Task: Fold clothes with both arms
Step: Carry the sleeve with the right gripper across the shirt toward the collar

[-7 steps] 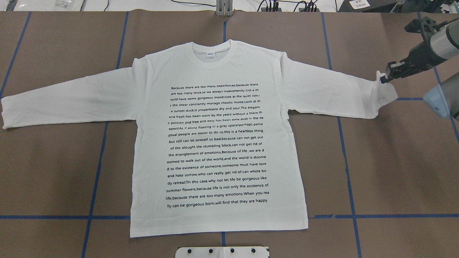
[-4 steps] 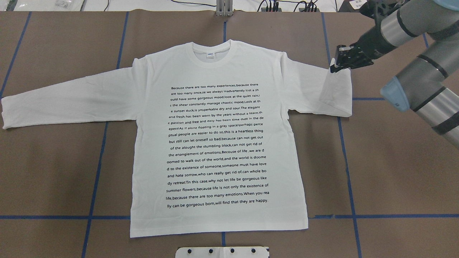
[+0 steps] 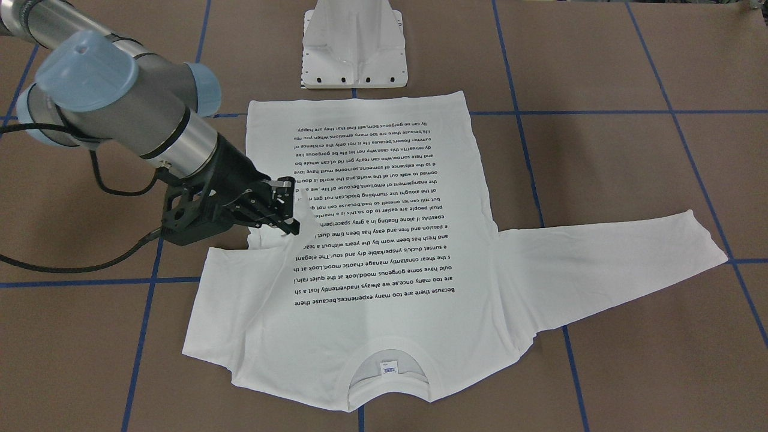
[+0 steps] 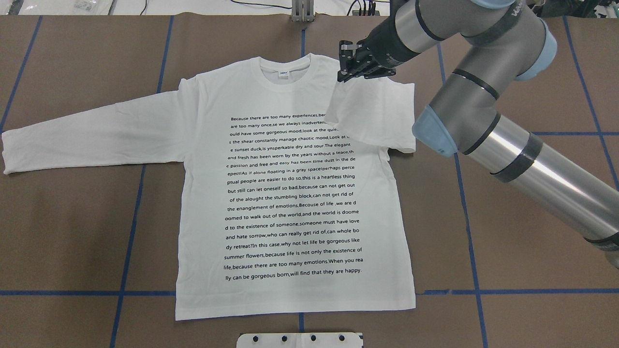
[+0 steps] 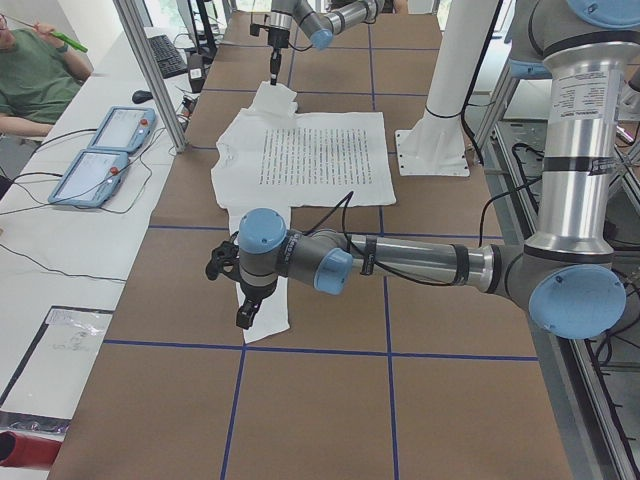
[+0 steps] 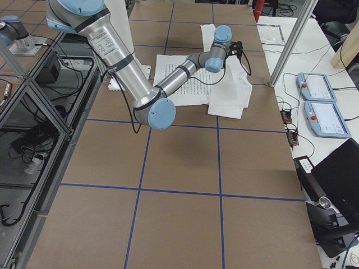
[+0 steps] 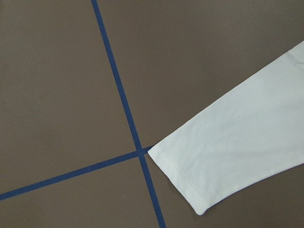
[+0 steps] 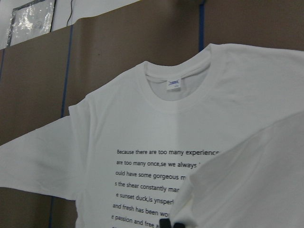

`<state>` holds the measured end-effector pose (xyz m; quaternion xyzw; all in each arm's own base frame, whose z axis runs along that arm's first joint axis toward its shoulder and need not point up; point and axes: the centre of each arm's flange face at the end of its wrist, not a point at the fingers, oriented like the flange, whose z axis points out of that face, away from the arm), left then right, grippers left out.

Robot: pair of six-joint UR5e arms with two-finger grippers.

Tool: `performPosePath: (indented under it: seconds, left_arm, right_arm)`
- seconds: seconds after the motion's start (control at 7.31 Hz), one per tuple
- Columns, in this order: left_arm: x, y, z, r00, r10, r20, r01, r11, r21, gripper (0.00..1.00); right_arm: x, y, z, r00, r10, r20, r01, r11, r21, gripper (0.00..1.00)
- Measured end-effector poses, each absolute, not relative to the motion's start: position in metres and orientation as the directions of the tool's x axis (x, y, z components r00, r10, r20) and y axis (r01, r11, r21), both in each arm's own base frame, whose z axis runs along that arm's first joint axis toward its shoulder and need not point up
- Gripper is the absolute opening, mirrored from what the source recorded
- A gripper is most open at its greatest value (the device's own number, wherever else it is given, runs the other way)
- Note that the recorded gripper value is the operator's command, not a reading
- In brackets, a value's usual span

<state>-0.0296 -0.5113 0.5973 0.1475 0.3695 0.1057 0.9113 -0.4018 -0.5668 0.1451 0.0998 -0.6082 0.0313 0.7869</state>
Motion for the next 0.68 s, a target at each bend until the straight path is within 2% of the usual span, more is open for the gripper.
performPosePath:
  seconds: [0.27,0.68]
  left_arm:
    - [-0.03,-0.51,0.6,0.706,0.299,-0.642,-0.086,0.936,0.342,1.0]
    - [-0.031,-0.509,0.603,0.709,0.293,-0.641,-0.083,0.938,0.336,1.0]
  right_arm:
    - [-0.468,-0.533,0.073,0.218,-0.121,0.968,-0.201,0.965,0.166,0.0]
    - [-0.553,-0.51,0.037,0.247,-0.129,0.96,-0.206,0.961,0.182,0.0]
